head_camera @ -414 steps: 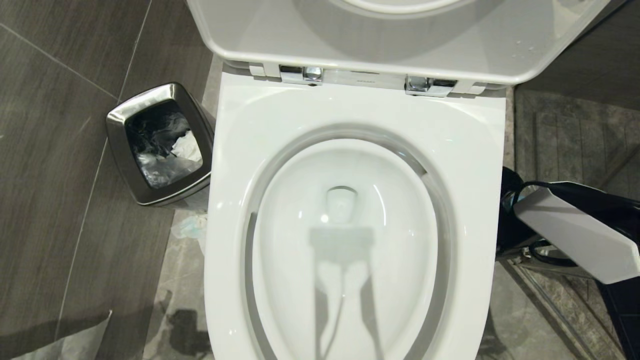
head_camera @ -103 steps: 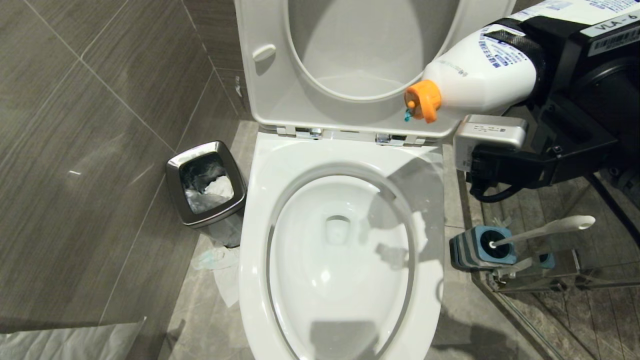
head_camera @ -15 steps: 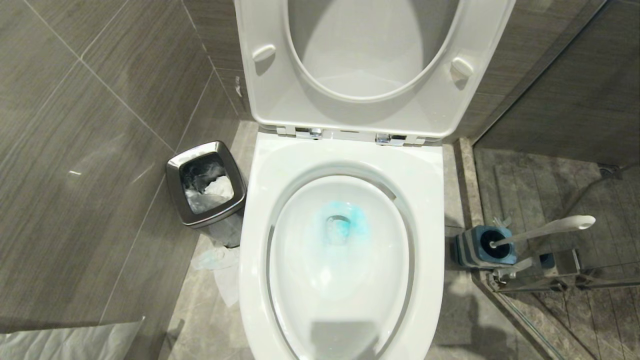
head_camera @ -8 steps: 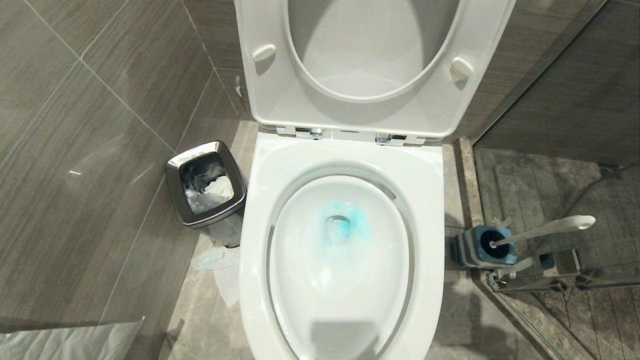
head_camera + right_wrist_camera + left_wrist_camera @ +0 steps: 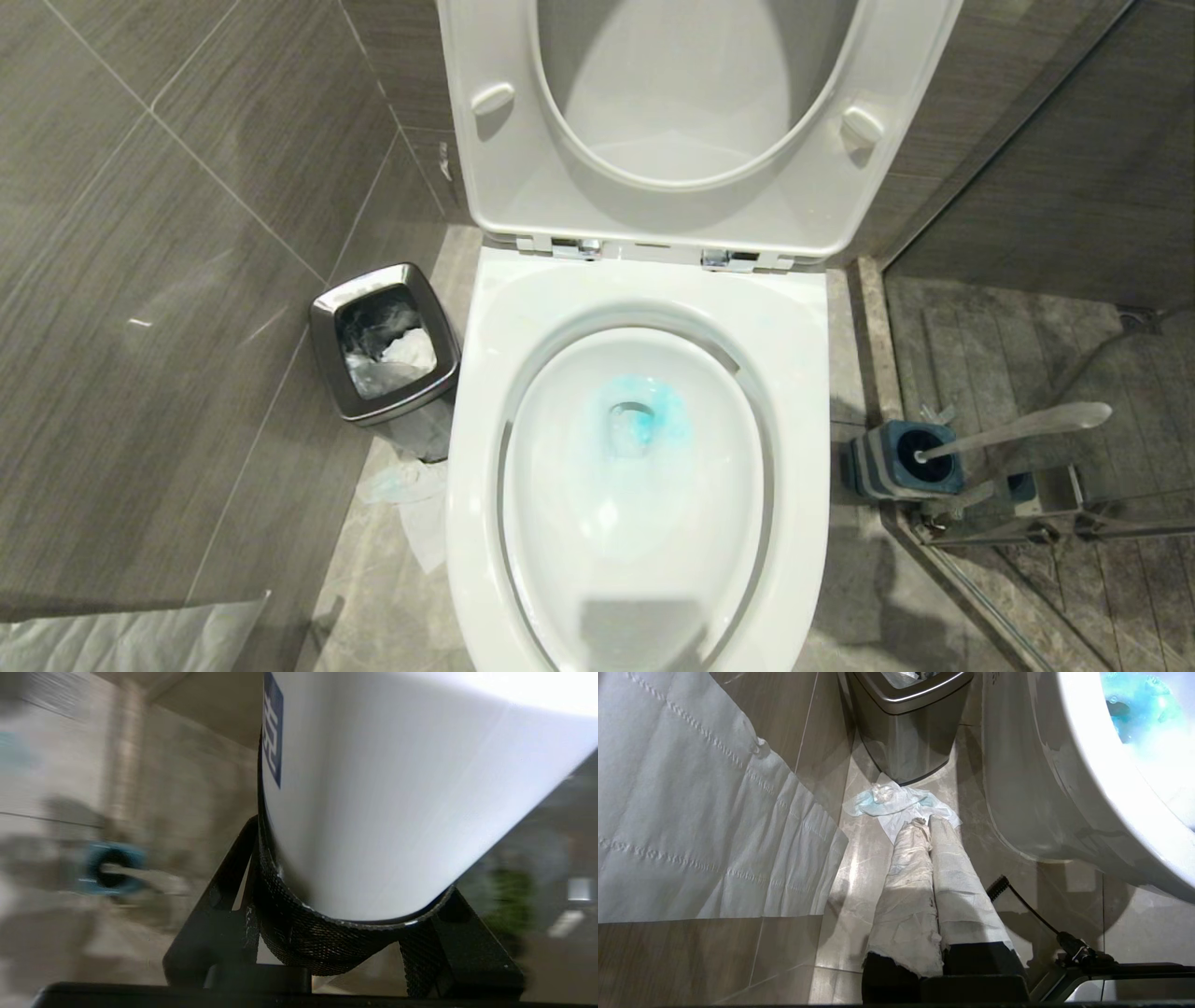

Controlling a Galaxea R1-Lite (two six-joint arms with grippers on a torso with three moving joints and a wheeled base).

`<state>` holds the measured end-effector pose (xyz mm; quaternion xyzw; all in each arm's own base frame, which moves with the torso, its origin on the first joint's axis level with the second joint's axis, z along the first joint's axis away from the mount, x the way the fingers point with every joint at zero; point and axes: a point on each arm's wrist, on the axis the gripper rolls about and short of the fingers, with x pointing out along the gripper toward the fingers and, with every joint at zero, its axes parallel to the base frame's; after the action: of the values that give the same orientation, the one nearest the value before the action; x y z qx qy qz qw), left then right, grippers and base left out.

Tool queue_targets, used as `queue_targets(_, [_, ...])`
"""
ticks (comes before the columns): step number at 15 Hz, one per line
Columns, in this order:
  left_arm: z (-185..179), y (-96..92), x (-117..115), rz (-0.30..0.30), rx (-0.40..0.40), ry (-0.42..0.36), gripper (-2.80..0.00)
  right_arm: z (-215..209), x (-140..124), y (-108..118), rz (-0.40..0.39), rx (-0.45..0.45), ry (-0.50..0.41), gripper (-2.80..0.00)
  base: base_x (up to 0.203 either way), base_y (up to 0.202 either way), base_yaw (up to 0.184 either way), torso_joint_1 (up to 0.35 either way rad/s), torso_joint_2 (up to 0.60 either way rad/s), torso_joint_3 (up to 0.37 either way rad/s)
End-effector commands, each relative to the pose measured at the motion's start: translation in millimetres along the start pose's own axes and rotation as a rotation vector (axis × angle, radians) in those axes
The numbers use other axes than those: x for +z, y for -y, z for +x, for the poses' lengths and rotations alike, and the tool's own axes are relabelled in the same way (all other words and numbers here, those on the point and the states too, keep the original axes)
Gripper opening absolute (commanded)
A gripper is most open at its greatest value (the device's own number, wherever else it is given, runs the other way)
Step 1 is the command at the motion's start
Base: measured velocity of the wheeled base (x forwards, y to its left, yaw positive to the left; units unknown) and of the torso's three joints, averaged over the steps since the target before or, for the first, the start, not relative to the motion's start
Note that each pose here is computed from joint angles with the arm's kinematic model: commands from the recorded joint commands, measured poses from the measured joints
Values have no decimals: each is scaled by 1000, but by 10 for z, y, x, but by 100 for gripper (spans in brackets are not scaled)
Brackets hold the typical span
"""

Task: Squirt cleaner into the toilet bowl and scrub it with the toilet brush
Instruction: Place the cleaning agent on the floor

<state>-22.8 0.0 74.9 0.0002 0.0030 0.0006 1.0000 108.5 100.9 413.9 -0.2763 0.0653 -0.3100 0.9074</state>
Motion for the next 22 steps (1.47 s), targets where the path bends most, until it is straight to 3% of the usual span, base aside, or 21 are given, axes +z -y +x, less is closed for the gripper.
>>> queue_targets(1, [0, 0, 0, 0, 0, 0, -280, 111, -84, 144, -103, -68, -16, -280, 0, 0, 0, 0, 0, 0])
queue_targets(3, [0, 0, 0, 0, 0, 0, -280, 173, -99, 184, -115, -109, -29, -280, 0, 0, 0, 0, 0, 0])
queue_targets(5, [0, 0, 0, 0, 0, 0, -280, 186, -79, 194, -106, -118, 18, -280, 0, 0, 0, 0, 0, 0])
queue_targets(8, [0, 0, 0, 0, 0, 0, -280, 193, -46, 156, -11, -113, 107, -280, 0, 0, 0, 0, 0, 0])
queue_targets(11, [0, 0, 0, 0, 0, 0, -280, 199, -30, 121, 98, -105, 123, -280, 0, 0, 0, 0, 0, 0])
queue_targets(12, [0, 0, 0, 0, 0, 0, -280, 202, -32, 118, 98, -106, 121, -280, 0, 0, 0, 0, 0, 0])
queue_targets(14, [0, 0, 0, 0, 0, 0, -280, 261, -65, 99, 52, -134, 96, -280, 0, 0, 0, 0, 0, 0])
queue_targets(16, [0, 0, 0, 0, 0, 0, -280, 374, -123, 75, -68, -171, 75, -280, 0, 0, 0, 0, 0, 0])
queue_targets(19, [0, 0, 0, 0, 0, 0, -280, 561, -178, 63, -224, -187, 152, -280, 0, 0, 0, 0, 0, 0])
queue_targets(21, [0, 0, 0, 0, 0, 0, -280, 616, -177, 47, -221, -135, 193, -280, 0, 0, 0, 0, 0, 0])
queue_targets(22, [0, 0, 0, 0, 0, 0, -280, 630, -155, 60, -177, -97, 226, -280, 0, 0, 0, 0, 0, 0])
